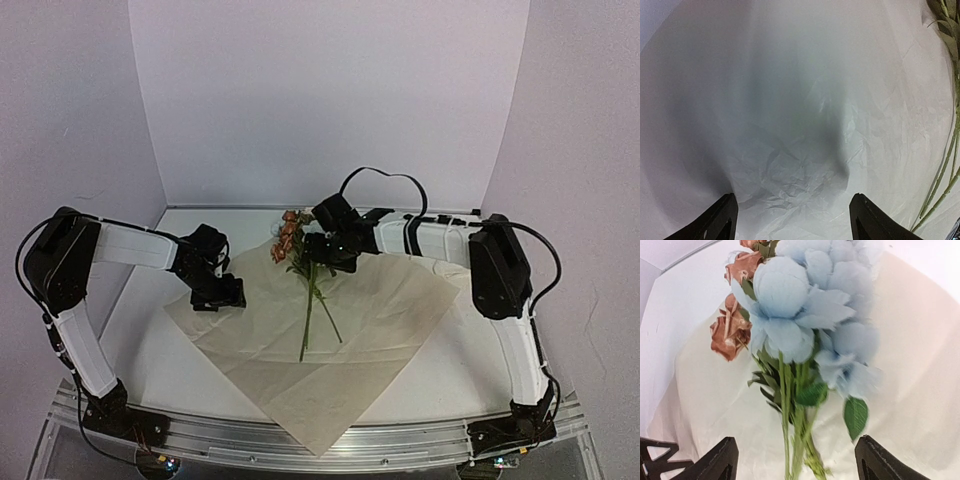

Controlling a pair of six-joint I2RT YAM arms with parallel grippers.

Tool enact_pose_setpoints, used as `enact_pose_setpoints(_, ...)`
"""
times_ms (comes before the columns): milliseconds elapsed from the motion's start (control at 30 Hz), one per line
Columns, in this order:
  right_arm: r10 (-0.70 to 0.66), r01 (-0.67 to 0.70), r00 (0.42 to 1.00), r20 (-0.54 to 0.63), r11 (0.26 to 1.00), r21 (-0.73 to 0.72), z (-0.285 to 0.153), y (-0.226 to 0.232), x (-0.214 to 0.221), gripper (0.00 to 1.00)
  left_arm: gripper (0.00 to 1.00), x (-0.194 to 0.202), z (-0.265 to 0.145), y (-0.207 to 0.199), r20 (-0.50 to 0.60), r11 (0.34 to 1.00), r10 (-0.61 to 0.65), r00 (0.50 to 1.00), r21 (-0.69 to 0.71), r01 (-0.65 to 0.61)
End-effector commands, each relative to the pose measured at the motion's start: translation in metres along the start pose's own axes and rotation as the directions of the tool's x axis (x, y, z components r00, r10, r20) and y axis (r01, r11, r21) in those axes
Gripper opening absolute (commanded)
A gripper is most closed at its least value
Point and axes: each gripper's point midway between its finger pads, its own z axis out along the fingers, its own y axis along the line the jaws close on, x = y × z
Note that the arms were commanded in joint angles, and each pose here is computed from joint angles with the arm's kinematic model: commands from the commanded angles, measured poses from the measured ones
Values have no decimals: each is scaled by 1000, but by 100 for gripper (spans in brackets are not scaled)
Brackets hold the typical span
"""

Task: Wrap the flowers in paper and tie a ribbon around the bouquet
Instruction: Place the fake flower on the flattened wrapping paper, then pick up the bottom corner of the flattened wrapping paper from the center of the board.

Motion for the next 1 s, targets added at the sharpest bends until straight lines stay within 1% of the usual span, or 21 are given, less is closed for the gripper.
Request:
enact_pose_setpoints(0,-82,80,995,-53,996,-30,-61,1,-1,88,81,-7,-13,-7,41,999,11,999,43,-13)
enact_pose_setpoints(33,-112,109,991,-72,993,-48,-71,2,4,89,81,-10,-16,-9,52,999,11,999,49,-13)
enact_pose_setpoints(67,-165,159,982,-92,985,-66,-80,2,11,90,82,-12,-19,-10,61,998,11,998,53,-14)
enact_pose_setpoints(133,-286,278,953,-97,956,-89,-105,-3,27,91,83,-16,-26,-14,82,998,12,997,65,-17)
enact_pose_setpoints(233,-451,439,888,-93,890,-125,-137,-18,60,92,83,-22,-36,-20,109,996,5,994,86,-14)
enact_pose_setpoints(300,-535,521,843,-57,838,-162,-154,-25,80,93,84,-25,-42,-24,125,995,-6,992,104,-7)
enact_pose_setpoints(333,-574,557,818,-52,811,-180,-156,-34,97,93,84,-26,-46,-26,132,993,-12,991,115,-3)
enact_pose_setpoints(400,-653,637,757,0,738,-223,-165,-39,119,95,84,-27,-51,-29,141,991,-17,990,132,-2)
enact_pose_setpoints(433,-708,692,705,27,680,-242,-170,-42,135,96,84,-27,-52,-30,145,991,-17,989,137,-3)
enact_pose_setpoints(500,-833,820,549,61,523,-233,-176,-56,165,96,84,-28,-55,-31,147,991,-11,989,132,-8)
enact_pose_setpoints(533,-876,861,477,71,450,-237,-179,-61,179,96,84,-30,-57,-31,149,992,-7,989,127,-12)
enact_pose_setpoints(567,-893,878,446,70,421,-227,-181,-67,188,96,84,-31,-58,-31,151,992,-5,989,124,-14)
enact_pose_setpoints(667,-921,920,367,131,339,-196,-188,-75,206,96,84,-34,-63,-34,163,991,-16,986,137,-7)
enact_pose_setpoints(700,-937,939,320,143,293,-179,-188,-81,213,96,84,-35,-65,-36,166,989,-21,986,145,-3)
enact_pose_setpoints(800,-973,983,150,173,128,-134,-196,-88,234,96,84,-39,-70,-38,183,989,-27,983,151,-1)
enact_pose_setpoints(833,-979,991,83,185,62,-117,-198,-89,242,96,84,-40,-73,-39,193,989,-30,981,148,1)
enact_pose_setpoints(867,-980,995,38,194,19,-100,-198,-91,247,96,84,-42,-75,-38,203,989,-34,979,145,4)
enact_pose_setpoints(900,-981,996,8,194,-9,-84,-197,-95,252,96,84,-44,-77,-37,213,990,-37,976,139,7)
enact_pose_setpoints(967,-976,996,-32,214,-49,-77,-196,-94,260,96,84,-45,-78,-35,222,992,-40,974,125,12)
